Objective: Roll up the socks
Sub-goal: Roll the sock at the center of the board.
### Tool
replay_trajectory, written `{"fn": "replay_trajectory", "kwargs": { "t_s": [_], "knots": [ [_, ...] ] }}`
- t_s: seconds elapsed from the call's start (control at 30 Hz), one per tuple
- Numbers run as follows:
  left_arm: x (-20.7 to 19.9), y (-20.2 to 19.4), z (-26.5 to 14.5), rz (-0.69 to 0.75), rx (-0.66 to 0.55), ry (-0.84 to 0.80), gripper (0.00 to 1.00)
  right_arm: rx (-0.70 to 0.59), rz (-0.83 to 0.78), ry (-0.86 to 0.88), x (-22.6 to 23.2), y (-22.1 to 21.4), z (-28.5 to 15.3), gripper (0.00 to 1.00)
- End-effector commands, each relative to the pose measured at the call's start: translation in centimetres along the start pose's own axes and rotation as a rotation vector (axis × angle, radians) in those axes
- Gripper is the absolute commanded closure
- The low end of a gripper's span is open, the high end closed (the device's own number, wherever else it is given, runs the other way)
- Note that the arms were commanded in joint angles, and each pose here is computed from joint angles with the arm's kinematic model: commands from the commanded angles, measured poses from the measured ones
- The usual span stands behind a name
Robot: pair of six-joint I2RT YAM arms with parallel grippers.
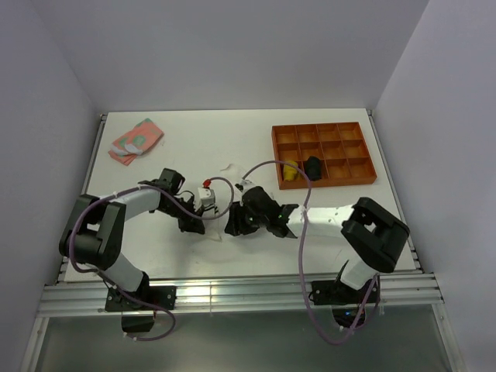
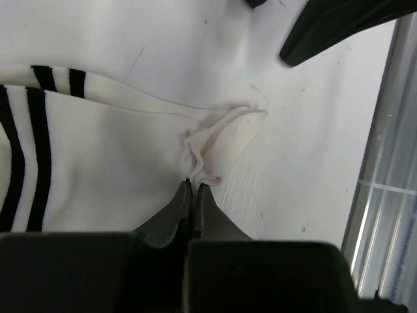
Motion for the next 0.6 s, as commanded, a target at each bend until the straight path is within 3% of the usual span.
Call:
{"fn": "replay_trajectory", "kwargs": {
  "t_s": [0.0, 0.07, 0.2, 0.3, 0.57],
  "knots": [
    [-0.8, 0.4, -1.2, -0.057, -0.031, -0.095, 1.00, -0.225, -0.092, 0.068, 1.6, 2.3, -1.5, 0.51],
    [-0.4, 0.7, -1.5, -0.046, -0.034, -0.114, 1.00, -0.330, -0.130, 0.059, 2.2, 3.3, -2.6, 0.51],
    [-0.4, 0.2, -1.5, -0.086, -0.003, -0.162, 1.00, -0.398, -0.333, 0.022, 4.9, 2.7, -3.0, 0.52],
    [-0.3, 0.3, -1.6, -0.113, 0.014, -0.214, 0.99, -0.367, -0.478, 0.023, 7.3, 0.6, -1.8, 0.53],
    [-0.9, -0.4, -1.5, -0.167, 0.055, -0.318, 1.00, -0.295, -0.669, 0.032, 9.5, -2.3, 1.3, 0.53]
  ]
}}
Point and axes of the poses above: each gripper's point midway between its finger pads, its own z axis out along the fingers, its own x axis along the line the jaws close on, y = z × x, the point moved 2 cm from there along -z, back along the fingers, and after that the axes turned 12 degrees about z, right-handed, at the moved point
